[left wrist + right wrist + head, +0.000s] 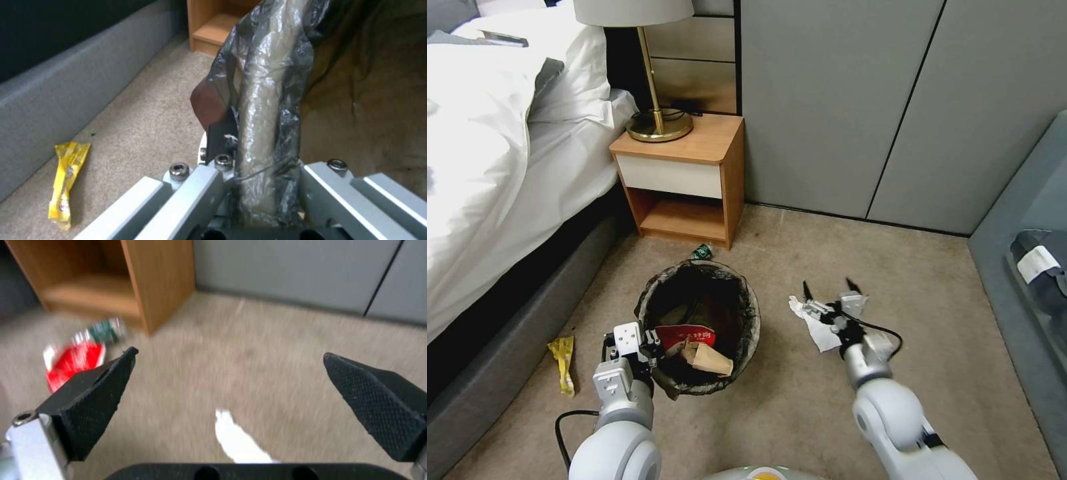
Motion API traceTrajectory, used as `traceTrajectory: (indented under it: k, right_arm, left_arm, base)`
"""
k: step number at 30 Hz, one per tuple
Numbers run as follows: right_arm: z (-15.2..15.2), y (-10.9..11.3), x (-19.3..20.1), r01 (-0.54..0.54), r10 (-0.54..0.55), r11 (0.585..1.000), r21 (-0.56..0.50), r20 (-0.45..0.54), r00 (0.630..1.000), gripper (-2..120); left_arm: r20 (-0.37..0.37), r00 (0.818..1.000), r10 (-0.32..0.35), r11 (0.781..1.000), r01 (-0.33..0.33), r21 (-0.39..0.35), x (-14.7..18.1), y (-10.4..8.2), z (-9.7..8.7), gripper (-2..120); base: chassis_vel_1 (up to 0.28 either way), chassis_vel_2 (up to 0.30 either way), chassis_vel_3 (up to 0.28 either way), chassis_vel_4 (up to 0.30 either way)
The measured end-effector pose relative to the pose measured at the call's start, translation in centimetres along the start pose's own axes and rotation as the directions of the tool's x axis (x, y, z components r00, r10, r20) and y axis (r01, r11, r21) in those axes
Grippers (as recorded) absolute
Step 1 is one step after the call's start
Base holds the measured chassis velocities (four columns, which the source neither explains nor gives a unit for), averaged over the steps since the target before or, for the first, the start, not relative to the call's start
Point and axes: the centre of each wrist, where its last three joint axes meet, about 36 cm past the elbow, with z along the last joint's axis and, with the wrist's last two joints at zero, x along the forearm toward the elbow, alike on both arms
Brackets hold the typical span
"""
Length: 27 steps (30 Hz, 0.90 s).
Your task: Pick up the trash bin, then pick up the garbage from the floor and place it into the trash bin.
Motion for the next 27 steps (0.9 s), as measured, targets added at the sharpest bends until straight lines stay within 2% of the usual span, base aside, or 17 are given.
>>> traceTrajectory:
  k: [8,11,20,27]
  right_arm:
    - [3.4,-1.0,-4.3,0.01,-0.004,0.999,0.04,-0.126,0.992,100]
    - [5.1,-2.3,-6.0,0.0,0.008,0.999,0.051,-0.167,0.986,100]
    - [7.1,-4.6,-7.2,-0.025,0.037,0.998,0.059,-0.211,0.977,100]
    - [9.8,-6.2,-7.3,-0.056,0.074,0.995,0.08,-0.242,0.967,100]
  left_arm:
    - [-0.002,1.0,-0.006,1.0,0.006,-0.004,0.1,0.2,0.0,0]
    - [-0.001,1.0,-0.005,1.0,0.005,-0.008,0.1,0.3,0.0,0]
    - [-0.002,1.0,-0.003,1.0,0.003,-0.012,-0.2,0.2,0.1,0]
    - [-0.003,1.0,-0.001,1.0,0.001,-0.011,-0.3,0.2,0.1,0]
  base:
    - [0.0,0.0,0.0,0.0]
    - [0.0,0.0,0.0,0.0]
    - [0.0,0.0,0.0,0.0]
    - [0.0,0.0,0.0,0.0]
